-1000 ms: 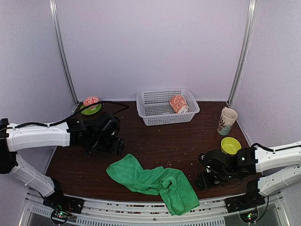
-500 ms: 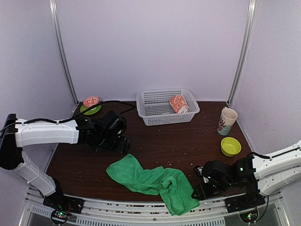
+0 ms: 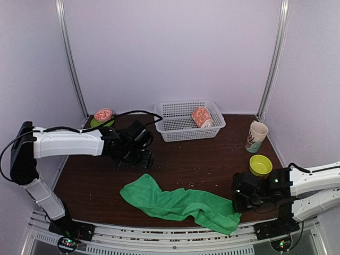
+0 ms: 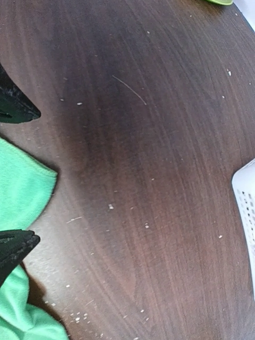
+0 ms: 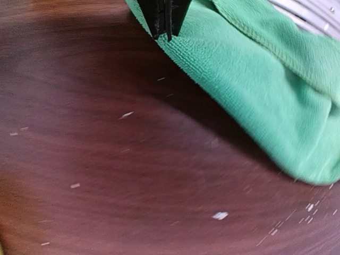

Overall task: Roll the towels
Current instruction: Rotate the towel at the center of the board.

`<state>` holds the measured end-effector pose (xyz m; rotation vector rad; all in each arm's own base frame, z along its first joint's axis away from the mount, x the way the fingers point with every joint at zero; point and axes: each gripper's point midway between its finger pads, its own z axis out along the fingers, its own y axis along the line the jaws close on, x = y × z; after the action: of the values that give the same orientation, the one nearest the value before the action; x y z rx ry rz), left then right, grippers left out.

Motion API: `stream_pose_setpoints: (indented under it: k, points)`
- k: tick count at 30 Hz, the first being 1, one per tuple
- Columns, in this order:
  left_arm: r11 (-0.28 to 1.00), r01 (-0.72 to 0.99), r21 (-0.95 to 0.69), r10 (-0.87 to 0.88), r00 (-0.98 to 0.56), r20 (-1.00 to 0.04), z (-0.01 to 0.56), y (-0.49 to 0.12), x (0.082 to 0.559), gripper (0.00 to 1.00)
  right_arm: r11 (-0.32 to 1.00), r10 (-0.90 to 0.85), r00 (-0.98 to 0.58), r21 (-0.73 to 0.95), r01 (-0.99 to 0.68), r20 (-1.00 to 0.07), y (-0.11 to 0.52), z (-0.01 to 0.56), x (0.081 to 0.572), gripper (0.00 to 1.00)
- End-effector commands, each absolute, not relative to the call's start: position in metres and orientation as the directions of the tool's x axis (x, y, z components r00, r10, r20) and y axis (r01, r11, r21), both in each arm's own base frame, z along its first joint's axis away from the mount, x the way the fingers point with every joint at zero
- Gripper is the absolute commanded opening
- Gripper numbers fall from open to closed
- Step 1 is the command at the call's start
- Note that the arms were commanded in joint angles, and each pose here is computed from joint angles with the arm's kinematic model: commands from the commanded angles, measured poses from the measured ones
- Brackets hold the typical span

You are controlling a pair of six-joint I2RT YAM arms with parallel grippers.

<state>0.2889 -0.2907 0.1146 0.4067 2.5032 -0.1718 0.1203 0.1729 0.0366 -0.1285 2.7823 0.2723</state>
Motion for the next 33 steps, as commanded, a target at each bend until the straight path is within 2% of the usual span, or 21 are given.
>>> stream_pose_setpoints:
  k: [1, 8, 14, 18, 25, 33]
  points:
    - [0.943, 0.332, -0.002, 0.275, -0.785, -0.555, 0.106, -0.296, 0.308, 0.7, 1.0, -0.007, -0.893, 0.016, -0.015, -0.45, 0.132, 0.055, 0.146, 0.0]
    - [0.935, 0.354, 0.028, 0.319, -0.803, -0.504, 0.081, -0.298, 0.311, 0.69, 0.997, 0.035, -0.843, -0.036, 0.064, -0.537, 0.11, 0.081, 0.183, 0.0]
    - [0.944, 0.329, 0.034, 0.303, -0.82, -0.485, 0.066, -0.284, 0.302, 0.69, 0.997, -0.005, -0.858, -0.066, 0.033, -0.513, 0.114, 0.072, 0.189, 0.0]
    - [0.948, 0.317, 0.008, 0.289, -0.854, -0.434, 0.049, -0.28, 0.29, 0.69, 0.999, -0.009, -0.861, -0.05, 0.019, -0.509, 0.12, 0.07, 0.191, 0.0]
    - [0.943, 0.323, -0.082, 0.233, -0.816, -0.529, 0.067, -0.256, 0.265, 0.73, 0.999, -0.013, -0.862, -0.036, 0.005, -0.507, 0.125, 0.068, 0.192, 0.0]
    - [0.936, 0.341, -0.085, 0.265, -0.843, -0.468, 0.051, -0.251, 0.251, 0.69, 0.999, -0.015, -0.857, -0.039, 0.006, -0.515, 0.123, 0.066, 0.196, 0.0]
